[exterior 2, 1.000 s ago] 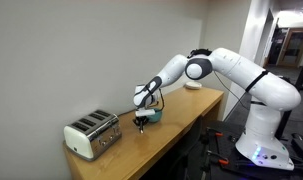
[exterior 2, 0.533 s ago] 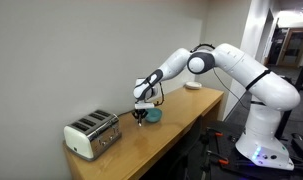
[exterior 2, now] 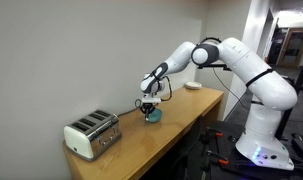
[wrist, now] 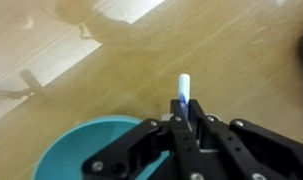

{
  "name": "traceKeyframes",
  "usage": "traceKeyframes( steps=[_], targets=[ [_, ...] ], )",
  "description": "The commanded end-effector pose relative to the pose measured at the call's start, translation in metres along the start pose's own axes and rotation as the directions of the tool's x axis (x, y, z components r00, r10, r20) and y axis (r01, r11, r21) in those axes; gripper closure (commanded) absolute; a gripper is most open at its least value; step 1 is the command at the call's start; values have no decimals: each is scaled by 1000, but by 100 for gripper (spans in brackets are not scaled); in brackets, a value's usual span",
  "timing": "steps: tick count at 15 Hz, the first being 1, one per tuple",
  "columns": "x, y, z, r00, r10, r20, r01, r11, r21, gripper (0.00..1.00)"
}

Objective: Put the pen in the bowl

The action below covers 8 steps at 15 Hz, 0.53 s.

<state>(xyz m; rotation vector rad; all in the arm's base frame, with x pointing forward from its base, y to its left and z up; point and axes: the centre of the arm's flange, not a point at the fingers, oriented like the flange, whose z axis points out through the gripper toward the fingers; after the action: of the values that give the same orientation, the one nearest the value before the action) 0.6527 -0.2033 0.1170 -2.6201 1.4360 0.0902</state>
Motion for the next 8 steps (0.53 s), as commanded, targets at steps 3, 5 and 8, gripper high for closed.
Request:
traceKeyframes(
  steps=[3, 5, 8],
  targets=[
    [7, 40, -21, 998, 60, 22, -60, 997, 45, 97],
    [16, 52, -23, 995, 89, 42, -91, 994, 57, 97],
    [30, 66, -29, 992, 120, 42, -122, 991, 61, 97]
  ],
)
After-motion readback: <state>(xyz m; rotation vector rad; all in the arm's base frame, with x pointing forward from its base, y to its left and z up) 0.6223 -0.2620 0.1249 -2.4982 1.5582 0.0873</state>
